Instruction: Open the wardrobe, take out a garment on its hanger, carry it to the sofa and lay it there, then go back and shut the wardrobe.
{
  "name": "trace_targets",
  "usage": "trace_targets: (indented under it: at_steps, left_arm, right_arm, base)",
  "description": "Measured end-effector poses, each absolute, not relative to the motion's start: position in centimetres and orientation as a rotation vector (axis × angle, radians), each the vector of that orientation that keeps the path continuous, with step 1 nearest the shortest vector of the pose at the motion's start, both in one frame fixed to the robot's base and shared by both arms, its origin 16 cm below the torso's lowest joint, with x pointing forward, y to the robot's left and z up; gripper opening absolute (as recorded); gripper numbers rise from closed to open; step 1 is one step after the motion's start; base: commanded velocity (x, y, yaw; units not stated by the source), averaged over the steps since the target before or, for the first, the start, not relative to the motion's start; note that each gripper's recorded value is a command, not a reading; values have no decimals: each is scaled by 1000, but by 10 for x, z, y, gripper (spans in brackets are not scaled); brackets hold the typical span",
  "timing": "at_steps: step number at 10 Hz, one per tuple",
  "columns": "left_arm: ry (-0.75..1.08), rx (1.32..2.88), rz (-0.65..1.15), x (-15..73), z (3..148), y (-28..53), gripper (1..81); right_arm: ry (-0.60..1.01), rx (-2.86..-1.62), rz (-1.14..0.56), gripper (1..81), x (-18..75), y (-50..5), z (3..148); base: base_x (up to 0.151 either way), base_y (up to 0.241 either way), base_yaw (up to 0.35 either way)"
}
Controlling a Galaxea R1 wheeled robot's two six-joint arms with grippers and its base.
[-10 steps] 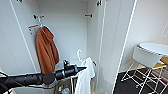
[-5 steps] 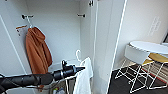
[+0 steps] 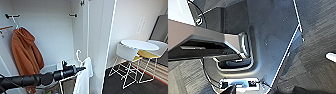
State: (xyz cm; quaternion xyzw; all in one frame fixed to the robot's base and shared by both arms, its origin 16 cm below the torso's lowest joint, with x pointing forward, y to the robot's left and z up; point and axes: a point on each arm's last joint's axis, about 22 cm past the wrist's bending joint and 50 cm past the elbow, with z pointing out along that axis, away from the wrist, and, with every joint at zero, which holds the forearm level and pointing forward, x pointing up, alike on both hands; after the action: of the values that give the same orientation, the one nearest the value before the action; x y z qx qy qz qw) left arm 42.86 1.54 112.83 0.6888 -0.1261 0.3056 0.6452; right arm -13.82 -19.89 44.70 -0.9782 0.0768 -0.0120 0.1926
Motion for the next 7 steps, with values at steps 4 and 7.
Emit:
trace_targets:
  at_steps: [4, 7]
  left_arm:
    - [-298, 1567, 699, 427, 1128, 15, 10]
    - [-298, 1569, 696, 426, 1126, 15, 10]
  right_arm:
    - [248, -2719, -30, 811, -136, -193, 452]
    - [246, -2713, -21, 811, -137, -188, 452]
  base:
    - [0, 0, -217]
    - [0, 0, -219]
